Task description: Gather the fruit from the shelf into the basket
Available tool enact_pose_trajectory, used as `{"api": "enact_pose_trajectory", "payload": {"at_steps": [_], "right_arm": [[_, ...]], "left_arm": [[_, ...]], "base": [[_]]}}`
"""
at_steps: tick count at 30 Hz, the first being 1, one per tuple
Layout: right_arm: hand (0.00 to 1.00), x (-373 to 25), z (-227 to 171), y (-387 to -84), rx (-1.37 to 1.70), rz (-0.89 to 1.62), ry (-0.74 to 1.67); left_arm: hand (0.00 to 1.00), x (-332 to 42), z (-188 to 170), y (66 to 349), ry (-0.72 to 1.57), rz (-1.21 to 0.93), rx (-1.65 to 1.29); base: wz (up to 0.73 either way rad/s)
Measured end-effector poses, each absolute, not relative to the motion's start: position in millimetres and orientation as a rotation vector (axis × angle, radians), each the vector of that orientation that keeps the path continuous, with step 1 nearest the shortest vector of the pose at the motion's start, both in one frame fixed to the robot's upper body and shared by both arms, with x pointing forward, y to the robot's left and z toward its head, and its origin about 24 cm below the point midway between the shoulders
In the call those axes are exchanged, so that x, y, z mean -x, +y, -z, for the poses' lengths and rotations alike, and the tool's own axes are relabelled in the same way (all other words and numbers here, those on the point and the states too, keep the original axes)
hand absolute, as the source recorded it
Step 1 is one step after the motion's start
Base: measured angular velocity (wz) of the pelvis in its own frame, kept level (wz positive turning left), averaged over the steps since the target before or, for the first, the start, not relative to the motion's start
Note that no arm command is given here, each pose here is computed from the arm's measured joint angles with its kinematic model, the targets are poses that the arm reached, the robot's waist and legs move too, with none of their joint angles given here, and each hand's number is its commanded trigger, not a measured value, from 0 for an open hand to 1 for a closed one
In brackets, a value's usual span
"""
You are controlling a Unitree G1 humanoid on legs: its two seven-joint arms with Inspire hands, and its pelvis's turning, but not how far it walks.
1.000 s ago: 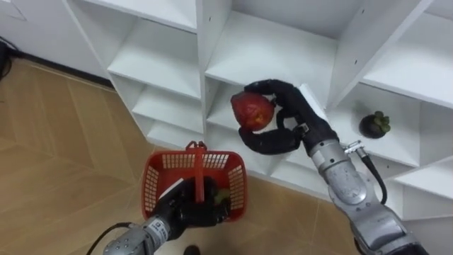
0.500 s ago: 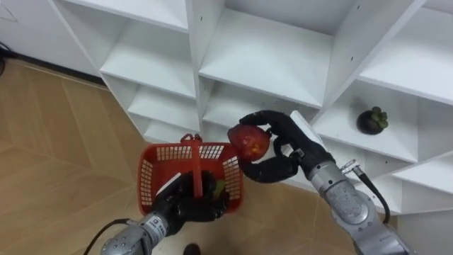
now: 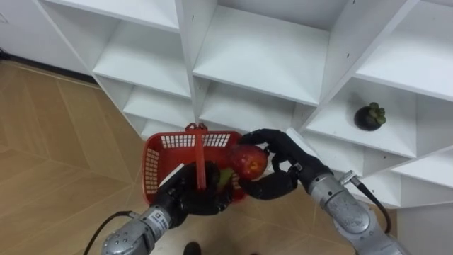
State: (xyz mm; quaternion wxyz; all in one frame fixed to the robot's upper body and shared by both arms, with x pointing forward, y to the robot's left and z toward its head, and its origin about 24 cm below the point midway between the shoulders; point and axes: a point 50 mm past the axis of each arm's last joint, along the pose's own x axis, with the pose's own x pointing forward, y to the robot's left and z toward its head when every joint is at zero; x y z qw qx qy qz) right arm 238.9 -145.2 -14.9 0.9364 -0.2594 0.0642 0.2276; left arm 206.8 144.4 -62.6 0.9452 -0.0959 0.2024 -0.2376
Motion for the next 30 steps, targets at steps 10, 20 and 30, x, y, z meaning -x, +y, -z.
{"api": "enact_pose_trajectory", "payload": {"at_steps": [10, 20, 30], "right_arm": [[1.0, -238, 15, -144, 0.53, -0.489, 0.141], [0.55, -239, 14, -144, 0.541, -0.501, 0.145], [0.0, -242, 11, -144, 0.568, -0.501, 0.135]], "left_arm": [[1.0, -209, 56, 141, 0.381, 0.501, 0.197], [1.0, -212, 51, 135, 0.353, 0.537, 0.213], [1.0, -211, 51, 130, 0.355, 0.575, 0.251]], "base": [[0.0], [0.0], [0.0]]}}
